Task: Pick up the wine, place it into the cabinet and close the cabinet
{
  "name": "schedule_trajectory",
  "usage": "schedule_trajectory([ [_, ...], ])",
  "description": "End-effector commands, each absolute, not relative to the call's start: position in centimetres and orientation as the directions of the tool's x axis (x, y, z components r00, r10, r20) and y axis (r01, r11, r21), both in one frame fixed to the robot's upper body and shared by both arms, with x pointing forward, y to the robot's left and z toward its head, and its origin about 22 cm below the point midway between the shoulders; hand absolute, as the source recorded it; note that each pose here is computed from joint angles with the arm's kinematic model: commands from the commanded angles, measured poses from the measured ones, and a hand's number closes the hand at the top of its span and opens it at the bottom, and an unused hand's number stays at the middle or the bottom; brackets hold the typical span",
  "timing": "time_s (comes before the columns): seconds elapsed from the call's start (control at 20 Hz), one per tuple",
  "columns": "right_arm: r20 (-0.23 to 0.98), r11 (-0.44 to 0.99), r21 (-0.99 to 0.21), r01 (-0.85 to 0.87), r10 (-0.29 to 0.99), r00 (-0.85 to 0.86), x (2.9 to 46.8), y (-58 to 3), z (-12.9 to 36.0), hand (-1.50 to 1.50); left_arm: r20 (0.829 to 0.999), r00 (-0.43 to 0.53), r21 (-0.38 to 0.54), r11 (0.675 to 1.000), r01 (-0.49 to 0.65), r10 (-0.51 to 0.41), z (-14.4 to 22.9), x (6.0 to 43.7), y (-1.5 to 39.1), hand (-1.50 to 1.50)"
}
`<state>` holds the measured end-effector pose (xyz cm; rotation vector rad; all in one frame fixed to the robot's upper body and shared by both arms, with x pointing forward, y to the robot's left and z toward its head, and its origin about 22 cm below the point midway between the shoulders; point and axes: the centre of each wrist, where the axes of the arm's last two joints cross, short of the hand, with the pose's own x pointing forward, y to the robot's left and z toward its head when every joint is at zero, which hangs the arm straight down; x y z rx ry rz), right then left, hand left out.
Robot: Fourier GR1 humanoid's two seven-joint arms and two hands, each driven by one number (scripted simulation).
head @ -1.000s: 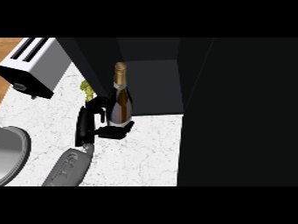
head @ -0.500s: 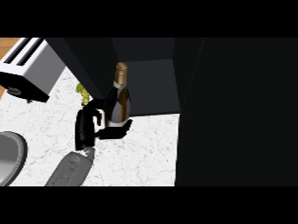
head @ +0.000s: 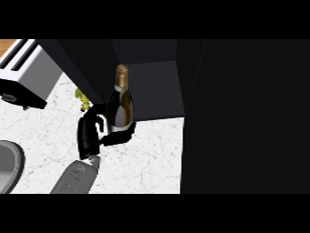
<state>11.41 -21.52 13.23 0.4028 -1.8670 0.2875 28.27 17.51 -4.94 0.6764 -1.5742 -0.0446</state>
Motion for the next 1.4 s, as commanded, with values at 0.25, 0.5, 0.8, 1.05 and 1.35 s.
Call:
schedule_trajectory([
  [0.25, 0.934, 0.891, 0.038, -0.453, -0.193, -0.301, 10.5, -21.6, 14.2, -1.50, 0.945, 0.061, 0.324, 0.894, -0.309, -0.322, -1.5, 33.3, 12.8, 1.50],
  [0.5, 0.941, 0.877, 0.041, -0.479, -0.195, -0.277, 11.0, -21.4, 13.2, -1.50, 0.866, -0.017, 0.467, 0.819, -0.333, -0.500, -1.7, 33.7, 14.2, 1.50],
  [0.8, 0.936, 0.872, 0.031, -0.488, -0.197, -0.293, 11.1, -21.1, 13.4, -1.50, 0.787, -0.076, 0.558, 0.759, -0.336, -0.613, -2.1, 33.4, 14.3, 1.50],
  [1.05, 0.933, 0.868, 0.035, -0.495, -0.205, -0.294, 11.3, -21.2, 13.2, -1.50, 0.787, -0.076, 0.557, 0.758, -0.339, -0.612, -2.0, 33.1, 13.2, 1.50],
  [1.35, 0.931, 0.864, 0.046, -0.502, -0.220, -0.292, 11.3, -21.2, 13.1, -1.50, 0.801, -0.032, 0.551, 0.758, -0.350, -0.597, -2.0, 32.9, 12.1, 1.50],
])
